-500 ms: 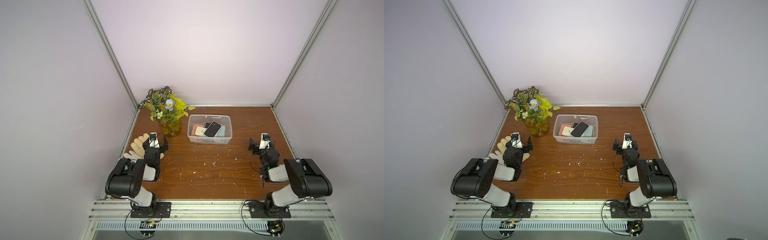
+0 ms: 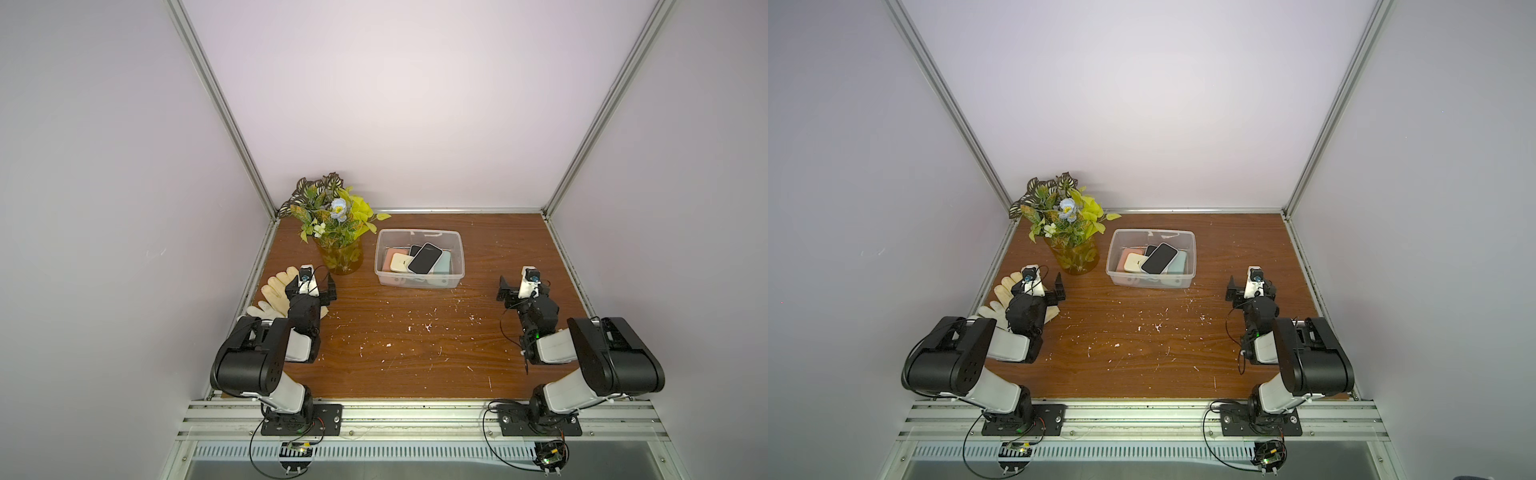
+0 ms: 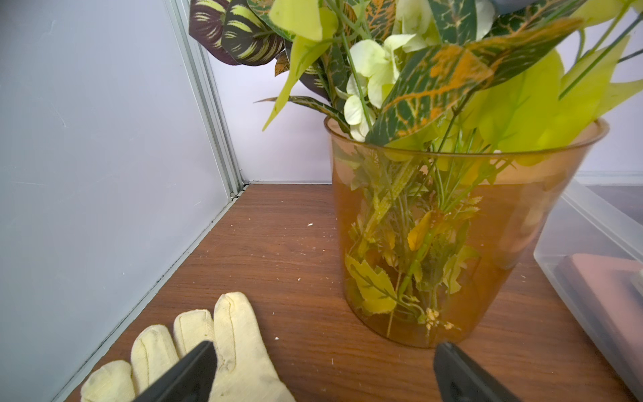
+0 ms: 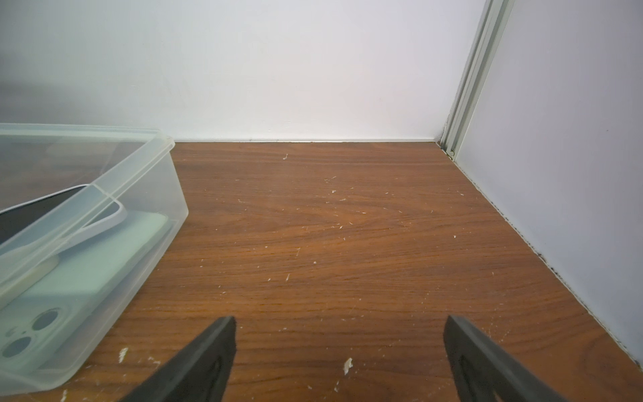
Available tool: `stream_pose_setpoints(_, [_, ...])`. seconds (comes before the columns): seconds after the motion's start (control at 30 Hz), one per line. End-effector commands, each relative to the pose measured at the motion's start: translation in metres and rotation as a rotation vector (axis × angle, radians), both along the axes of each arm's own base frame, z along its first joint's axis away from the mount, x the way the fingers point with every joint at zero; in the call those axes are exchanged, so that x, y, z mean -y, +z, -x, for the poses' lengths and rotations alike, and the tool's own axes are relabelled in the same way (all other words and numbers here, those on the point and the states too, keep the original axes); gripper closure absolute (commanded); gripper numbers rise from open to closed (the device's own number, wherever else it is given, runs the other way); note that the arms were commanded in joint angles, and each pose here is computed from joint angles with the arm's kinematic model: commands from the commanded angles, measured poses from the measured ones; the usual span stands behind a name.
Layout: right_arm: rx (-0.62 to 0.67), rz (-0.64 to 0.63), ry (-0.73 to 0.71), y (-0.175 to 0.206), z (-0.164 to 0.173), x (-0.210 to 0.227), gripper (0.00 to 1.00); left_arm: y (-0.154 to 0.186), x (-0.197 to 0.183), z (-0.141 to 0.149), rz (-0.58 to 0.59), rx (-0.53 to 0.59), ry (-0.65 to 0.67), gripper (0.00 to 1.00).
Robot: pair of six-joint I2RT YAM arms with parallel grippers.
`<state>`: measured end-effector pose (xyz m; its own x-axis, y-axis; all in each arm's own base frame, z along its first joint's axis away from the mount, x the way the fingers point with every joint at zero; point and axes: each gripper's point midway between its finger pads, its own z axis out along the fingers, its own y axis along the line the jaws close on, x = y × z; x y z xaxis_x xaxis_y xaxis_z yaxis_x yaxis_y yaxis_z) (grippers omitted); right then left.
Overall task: Take the phone out of the storage box
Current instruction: Pick up the phone from the storage box.
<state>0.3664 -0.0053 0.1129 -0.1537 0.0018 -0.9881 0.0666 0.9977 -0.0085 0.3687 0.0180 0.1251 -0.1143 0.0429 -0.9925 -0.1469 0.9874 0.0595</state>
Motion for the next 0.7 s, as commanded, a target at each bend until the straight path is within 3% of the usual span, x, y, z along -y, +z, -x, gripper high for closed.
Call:
stream_pose_setpoints(0.0, [0.043,0.004,0.012,0.013,-0.006,-0.003,0.01,0.0,-0.001,0.0,-0.002,0.002,-0.001,0.0])
stream_pose_setpoints(0.17, [0.047,-0.007,-0.065,0.029,-0.004,0.009,0.0,0.008,-0.008,-0.004,0.003,-0.011,0.043,0.0])
stream_pose_setpoints(0.3, [-0.007,-0.018,-0.071,0.051,-0.008,0.01,0.01,0.033,-0.016,-0.005,0.011,-0.022,0.092,0.0])
stream_pose_setpoints(0.43, [-0.123,-0.17,-0.159,0.075,-0.019,0.018,0.01,0.053,-0.03,0.0,0.128,-0.095,0.2,0.0])
stream_pose_setpoints(0.57, [-0.197,-0.295,-0.048,0.109,-0.034,-0.008,0.02,0.07,-0.026,0.001,0.261,-0.226,0.222,0.0])
stream_pose_setpoints(0.67, [-0.235,-0.399,0.089,0.136,-0.045,-0.038,0.11,0.074,0.003,0.0,0.343,-0.341,0.086,0.0])
